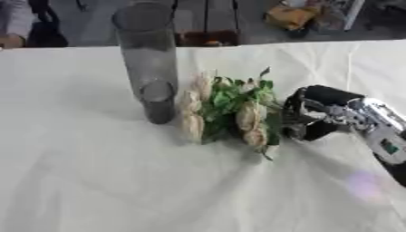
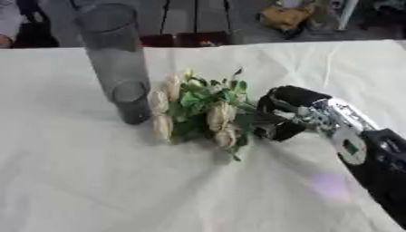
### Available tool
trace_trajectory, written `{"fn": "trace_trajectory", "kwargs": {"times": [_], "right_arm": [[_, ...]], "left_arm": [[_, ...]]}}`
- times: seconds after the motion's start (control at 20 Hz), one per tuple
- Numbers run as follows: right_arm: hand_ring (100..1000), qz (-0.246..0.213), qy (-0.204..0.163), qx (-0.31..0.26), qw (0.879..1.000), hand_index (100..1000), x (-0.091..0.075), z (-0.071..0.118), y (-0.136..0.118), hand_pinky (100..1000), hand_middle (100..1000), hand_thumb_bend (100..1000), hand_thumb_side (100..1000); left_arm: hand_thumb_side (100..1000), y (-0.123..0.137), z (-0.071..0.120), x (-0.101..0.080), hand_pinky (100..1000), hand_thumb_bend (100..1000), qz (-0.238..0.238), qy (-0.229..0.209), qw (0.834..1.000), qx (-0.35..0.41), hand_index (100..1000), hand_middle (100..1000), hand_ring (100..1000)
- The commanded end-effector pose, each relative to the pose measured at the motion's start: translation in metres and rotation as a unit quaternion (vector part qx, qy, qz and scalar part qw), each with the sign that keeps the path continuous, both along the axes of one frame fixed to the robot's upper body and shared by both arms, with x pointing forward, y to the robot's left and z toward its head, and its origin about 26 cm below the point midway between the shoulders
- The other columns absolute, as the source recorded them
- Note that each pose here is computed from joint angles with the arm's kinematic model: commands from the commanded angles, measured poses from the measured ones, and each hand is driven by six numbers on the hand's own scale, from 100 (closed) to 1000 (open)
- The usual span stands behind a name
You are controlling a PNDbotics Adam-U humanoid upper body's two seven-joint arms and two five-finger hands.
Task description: Arrange flowers into the vase.
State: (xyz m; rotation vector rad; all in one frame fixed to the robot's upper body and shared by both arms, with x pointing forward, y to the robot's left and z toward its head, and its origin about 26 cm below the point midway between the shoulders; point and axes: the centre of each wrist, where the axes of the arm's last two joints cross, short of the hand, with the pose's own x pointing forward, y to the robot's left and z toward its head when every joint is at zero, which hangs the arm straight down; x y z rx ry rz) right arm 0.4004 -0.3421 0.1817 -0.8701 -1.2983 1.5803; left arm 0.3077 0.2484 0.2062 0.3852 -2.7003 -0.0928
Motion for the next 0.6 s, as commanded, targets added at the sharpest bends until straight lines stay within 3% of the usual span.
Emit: {"fn": "trace_trajectory", "kwargs": {"times": [0.05,0.35,0.6], "right_arm": [[671,0.003,-0.001,0.01,1.0,696,0.0003,0.0105,0.0007,536,455,297,334],[646,-0.005,0.016,0.03,0.999,660,0.0034,0.0066,0.0002,495,418,140,303],[624,-0.012,0.03,0.046,0.998,593,0.006,0.002,-0.0021,474,376,100,293]], "left_arm": [[1000,-0.0007,0.007,-0.0017,724,100,-0.004,-0.012,1.0,0.004,959,951,890],[1000,-0.0006,0.0068,-0.0017,724,100,-0.003,-0.012,1.0,0.003,959,950,890],[1000,-0.0007,0.0065,-0.0018,724,100,-0.003,-0.011,1.0,0.003,959,950,890]]}}
